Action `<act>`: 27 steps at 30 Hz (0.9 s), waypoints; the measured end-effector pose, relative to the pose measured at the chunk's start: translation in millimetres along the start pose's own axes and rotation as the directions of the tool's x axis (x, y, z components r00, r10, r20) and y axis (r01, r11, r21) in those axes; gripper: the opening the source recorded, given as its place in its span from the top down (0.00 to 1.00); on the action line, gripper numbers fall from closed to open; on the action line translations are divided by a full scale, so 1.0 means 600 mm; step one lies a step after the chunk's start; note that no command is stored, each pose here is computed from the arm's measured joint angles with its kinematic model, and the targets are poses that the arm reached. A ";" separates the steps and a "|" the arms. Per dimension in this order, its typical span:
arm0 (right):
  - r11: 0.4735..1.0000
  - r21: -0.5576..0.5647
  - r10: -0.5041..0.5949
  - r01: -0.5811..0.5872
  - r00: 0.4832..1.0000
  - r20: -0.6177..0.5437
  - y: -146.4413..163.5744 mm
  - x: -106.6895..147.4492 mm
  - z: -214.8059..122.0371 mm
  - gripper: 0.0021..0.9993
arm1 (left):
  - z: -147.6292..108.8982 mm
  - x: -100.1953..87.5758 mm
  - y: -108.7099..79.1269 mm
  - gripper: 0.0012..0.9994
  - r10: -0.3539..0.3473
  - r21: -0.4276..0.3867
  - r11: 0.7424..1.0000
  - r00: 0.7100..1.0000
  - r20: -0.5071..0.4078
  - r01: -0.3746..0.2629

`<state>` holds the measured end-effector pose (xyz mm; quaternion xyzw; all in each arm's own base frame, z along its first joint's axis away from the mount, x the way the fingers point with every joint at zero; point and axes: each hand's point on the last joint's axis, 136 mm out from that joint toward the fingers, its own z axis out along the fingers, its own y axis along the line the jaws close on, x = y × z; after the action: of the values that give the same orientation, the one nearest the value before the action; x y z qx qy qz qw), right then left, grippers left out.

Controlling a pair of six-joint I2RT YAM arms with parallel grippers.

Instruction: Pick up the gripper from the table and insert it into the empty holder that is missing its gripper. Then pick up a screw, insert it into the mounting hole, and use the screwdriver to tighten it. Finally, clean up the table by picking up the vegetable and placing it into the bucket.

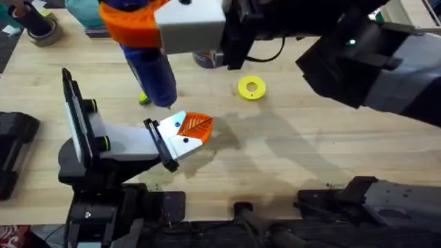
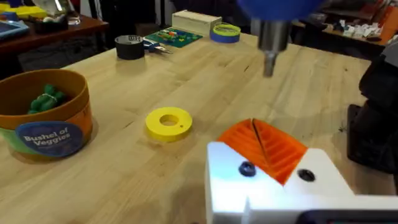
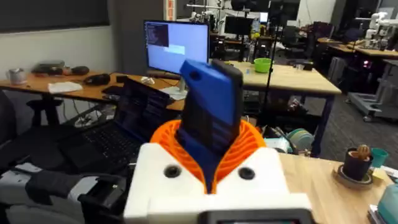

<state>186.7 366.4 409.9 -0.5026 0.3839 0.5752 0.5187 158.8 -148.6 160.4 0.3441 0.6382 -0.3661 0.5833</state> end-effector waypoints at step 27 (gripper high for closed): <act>0.995 -0.092 -0.048 0.047 0.999 -0.013 0.031 0.038 -0.010 0.98 | 0.000 0.000 0.000 0.99 0.000 0.000 1.000 1.000 0.000 0.000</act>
<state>170.4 362.4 385.1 -0.5394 0.3489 0.5758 0.5057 158.8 -148.6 160.4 0.3440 0.6382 -0.3660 0.5834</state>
